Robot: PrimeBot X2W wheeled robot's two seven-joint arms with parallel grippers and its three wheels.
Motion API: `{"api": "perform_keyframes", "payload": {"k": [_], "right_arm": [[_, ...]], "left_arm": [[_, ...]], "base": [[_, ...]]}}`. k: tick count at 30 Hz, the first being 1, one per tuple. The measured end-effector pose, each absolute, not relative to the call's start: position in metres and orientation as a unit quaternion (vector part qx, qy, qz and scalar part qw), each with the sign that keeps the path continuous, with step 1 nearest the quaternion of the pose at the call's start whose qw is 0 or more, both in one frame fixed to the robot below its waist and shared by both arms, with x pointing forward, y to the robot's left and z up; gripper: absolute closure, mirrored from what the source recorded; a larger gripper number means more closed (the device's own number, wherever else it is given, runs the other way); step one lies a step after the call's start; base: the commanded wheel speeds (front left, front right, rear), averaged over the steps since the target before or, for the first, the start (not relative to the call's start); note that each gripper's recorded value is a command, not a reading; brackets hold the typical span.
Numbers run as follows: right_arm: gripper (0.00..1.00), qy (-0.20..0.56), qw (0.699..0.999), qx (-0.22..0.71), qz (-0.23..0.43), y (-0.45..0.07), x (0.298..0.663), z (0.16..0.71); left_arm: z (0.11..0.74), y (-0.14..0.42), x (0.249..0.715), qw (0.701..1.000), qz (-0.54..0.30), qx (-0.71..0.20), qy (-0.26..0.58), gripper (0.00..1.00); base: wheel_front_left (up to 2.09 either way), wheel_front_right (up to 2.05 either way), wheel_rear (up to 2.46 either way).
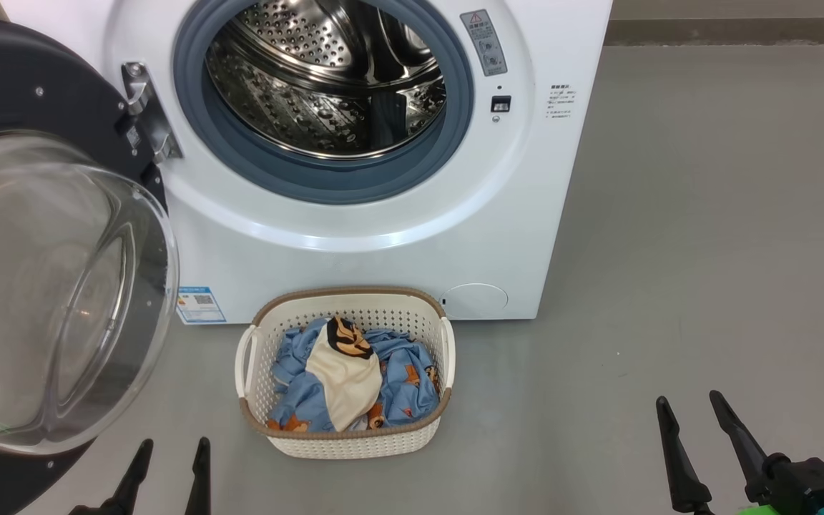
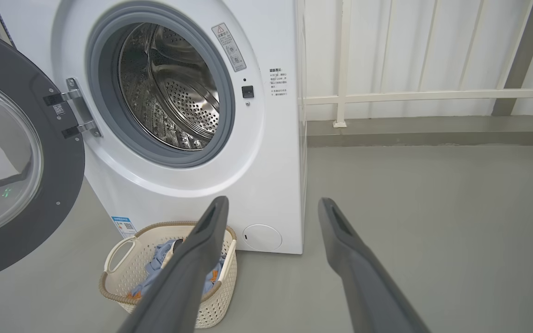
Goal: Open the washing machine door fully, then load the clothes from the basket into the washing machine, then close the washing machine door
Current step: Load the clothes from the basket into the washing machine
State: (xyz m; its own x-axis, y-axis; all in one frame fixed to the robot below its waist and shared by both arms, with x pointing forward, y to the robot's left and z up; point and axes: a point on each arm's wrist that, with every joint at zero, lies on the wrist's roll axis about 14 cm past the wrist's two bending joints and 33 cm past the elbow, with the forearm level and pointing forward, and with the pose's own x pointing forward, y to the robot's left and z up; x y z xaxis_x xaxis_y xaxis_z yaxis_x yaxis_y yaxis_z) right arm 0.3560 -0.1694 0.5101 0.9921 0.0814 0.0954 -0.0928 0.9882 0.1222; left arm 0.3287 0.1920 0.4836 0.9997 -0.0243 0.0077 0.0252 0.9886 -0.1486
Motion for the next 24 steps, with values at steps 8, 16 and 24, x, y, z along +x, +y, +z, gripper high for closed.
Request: {"api": "perform_keyframes", "payload": {"k": [8, 16, 24], "right_arm": [[0.0, -0.043, 0.996, 0.063, 0.044, -0.169, 0.3561, 0.5085], [0.0, -0.041, 0.996, 0.064, 0.044, -0.1688, 0.3558, 0.5073], [0.0, -0.039, 0.996, 0.064, 0.047, -0.1668, 0.3552, 0.5065]], "left_arm": [[0.4845, 0.1918, 0.329, 0.997, -0.011, -0.076, -0.005, 0.0], [0.4852, 0.1919, 0.3292, 0.997, -0.011, -0.077, -0.006, 0.0], [0.4869, 0.1921, 0.3301, 0.997, -0.01, -0.077, -0.009, 0.0]], "base": [[0.0, 0.0, 0.0], [0.0, 0.0, 0.0], [0.0, 0.0, 0.0]]}}
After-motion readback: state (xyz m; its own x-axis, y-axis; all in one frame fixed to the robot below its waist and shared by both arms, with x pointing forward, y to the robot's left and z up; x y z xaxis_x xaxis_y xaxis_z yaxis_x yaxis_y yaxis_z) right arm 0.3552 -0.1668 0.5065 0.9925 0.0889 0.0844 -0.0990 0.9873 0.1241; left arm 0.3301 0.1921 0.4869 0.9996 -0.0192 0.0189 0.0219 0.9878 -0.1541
